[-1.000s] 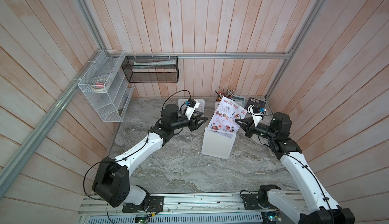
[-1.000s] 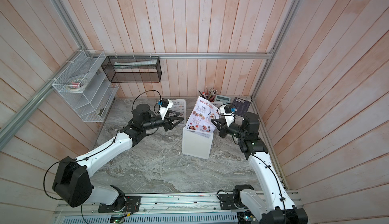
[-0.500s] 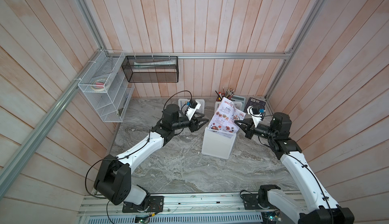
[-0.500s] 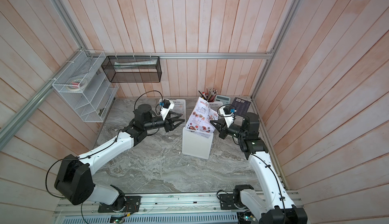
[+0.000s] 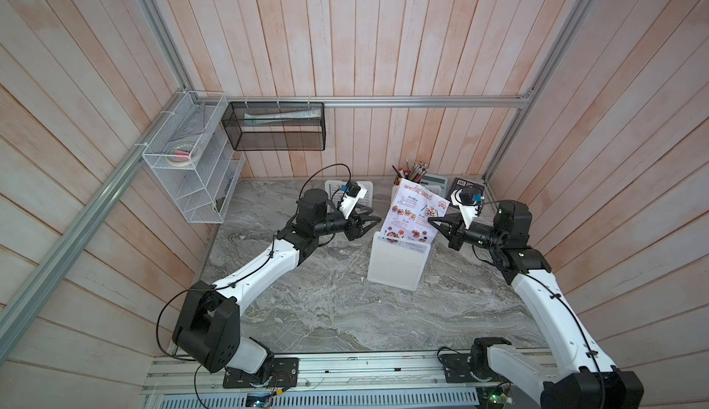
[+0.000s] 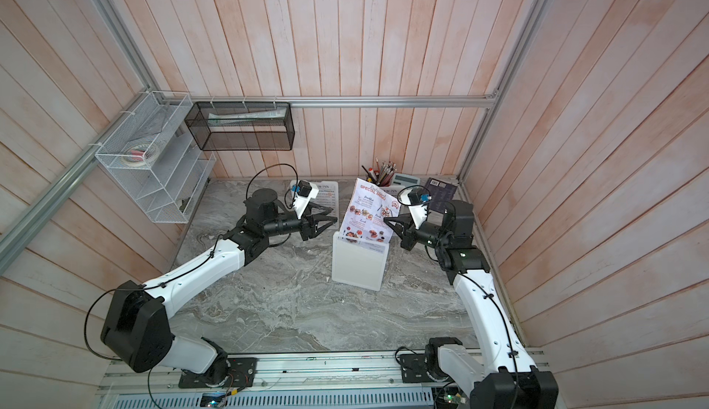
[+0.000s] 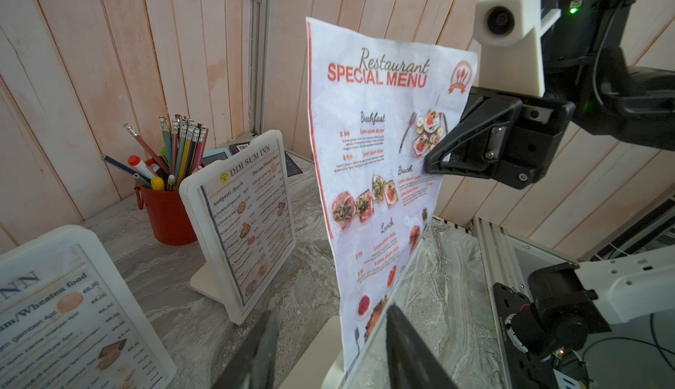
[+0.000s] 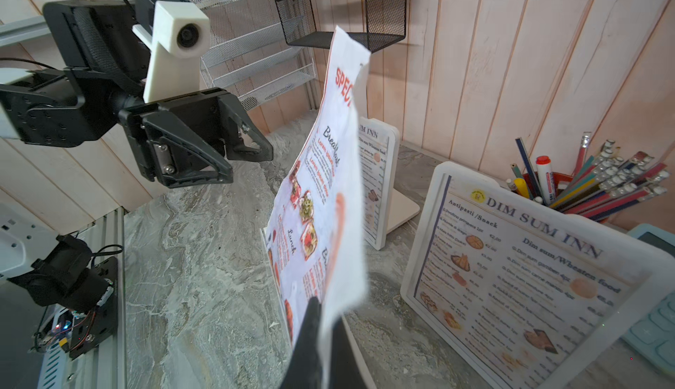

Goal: Insert the menus into the narrow rack
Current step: Insert the menu into the narrow rack.

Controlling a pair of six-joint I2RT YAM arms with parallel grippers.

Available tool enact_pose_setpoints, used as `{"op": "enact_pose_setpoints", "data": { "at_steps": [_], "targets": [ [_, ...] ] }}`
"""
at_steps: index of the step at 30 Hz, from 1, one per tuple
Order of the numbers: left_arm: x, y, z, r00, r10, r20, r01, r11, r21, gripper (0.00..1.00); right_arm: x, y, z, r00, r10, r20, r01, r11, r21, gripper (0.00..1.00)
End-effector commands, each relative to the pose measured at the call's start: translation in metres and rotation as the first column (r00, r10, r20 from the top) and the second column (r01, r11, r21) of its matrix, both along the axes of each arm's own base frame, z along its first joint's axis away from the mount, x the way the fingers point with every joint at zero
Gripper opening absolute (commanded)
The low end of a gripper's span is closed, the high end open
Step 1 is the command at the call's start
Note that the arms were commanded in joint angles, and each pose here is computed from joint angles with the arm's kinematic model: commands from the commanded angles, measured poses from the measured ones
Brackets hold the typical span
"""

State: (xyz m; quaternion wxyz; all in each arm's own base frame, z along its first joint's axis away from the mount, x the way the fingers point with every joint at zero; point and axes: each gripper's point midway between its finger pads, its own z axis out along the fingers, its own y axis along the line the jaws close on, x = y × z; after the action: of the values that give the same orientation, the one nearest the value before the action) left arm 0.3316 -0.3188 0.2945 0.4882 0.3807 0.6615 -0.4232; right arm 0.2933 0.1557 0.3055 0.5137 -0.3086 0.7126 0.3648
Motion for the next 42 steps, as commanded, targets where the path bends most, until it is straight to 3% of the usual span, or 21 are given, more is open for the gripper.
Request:
{"op": "enact_pose_setpoints", "data": {
  "at_steps": [1,10,16,20,22,25,27,36,42],
  "targets": [
    [0.001,-0.003,0.006,1.000,-0.022,-0.003,0.021,1.000,-0.015,0.50,-0.011,0.005,0.002,0.999,0.050,0.011,-0.050,0.999,0.019,0.00],
    [-0.004,-0.007,0.006,0.998,-0.061,-0.007,0.061,0.998,-0.028,0.50,-0.017,0.010,-0.009,0.997,0.081,-0.010,-0.080,0.995,0.061,0.00],
    [-0.014,-0.010,0.009,0.992,-0.125,-0.005,0.125,0.991,-0.044,0.50,-0.021,0.010,0.014,0.996,0.069,0.065,-0.076,0.990,0.120,0.30],
    [-0.022,-0.012,0.014,0.984,-0.176,0.005,0.176,0.983,-0.058,0.50,-0.015,0.005,0.023,0.996,0.009,0.085,-0.022,0.989,0.149,0.36],
    [-0.026,-0.013,0.017,0.981,-0.195,0.015,0.195,0.979,-0.064,0.51,-0.016,0.007,0.024,0.996,0.022,0.085,-0.035,0.986,0.161,0.29],
    [-0.029,-0.014,0.021,0.977,-0.213,0.033,0.215,0.974,-0.073,0.51,-0.017,0.009,0.025,0.996,0.043,0.080,-0.057,0.982,0.180,0.07],
    [-0.027,-0.015,0.022,0.976,-0.214,0.037,0.216,0.974,-0.074,0.51,-0.018,0.012,0.023,0.995,0.068,0.077,-0.081,0.980,0.183,0.00],
    [-0.023,-0.028,0.022,0.967,-0.245,0.077,0.250,0.966,-0.070,0.52,-0.009,0.027,0.003,0.996,0.088,0.013,-0.089,0.988,0.126,0.00],
    [-0.012,-0.038,0.012,0.973,-0.221,0.071,0.225,0.973,-0.046,0.52,-0.015,0.034,0.007,0.993,0.109,0.040,-0.113,0.986,0.121,0.00]
  ]
}}
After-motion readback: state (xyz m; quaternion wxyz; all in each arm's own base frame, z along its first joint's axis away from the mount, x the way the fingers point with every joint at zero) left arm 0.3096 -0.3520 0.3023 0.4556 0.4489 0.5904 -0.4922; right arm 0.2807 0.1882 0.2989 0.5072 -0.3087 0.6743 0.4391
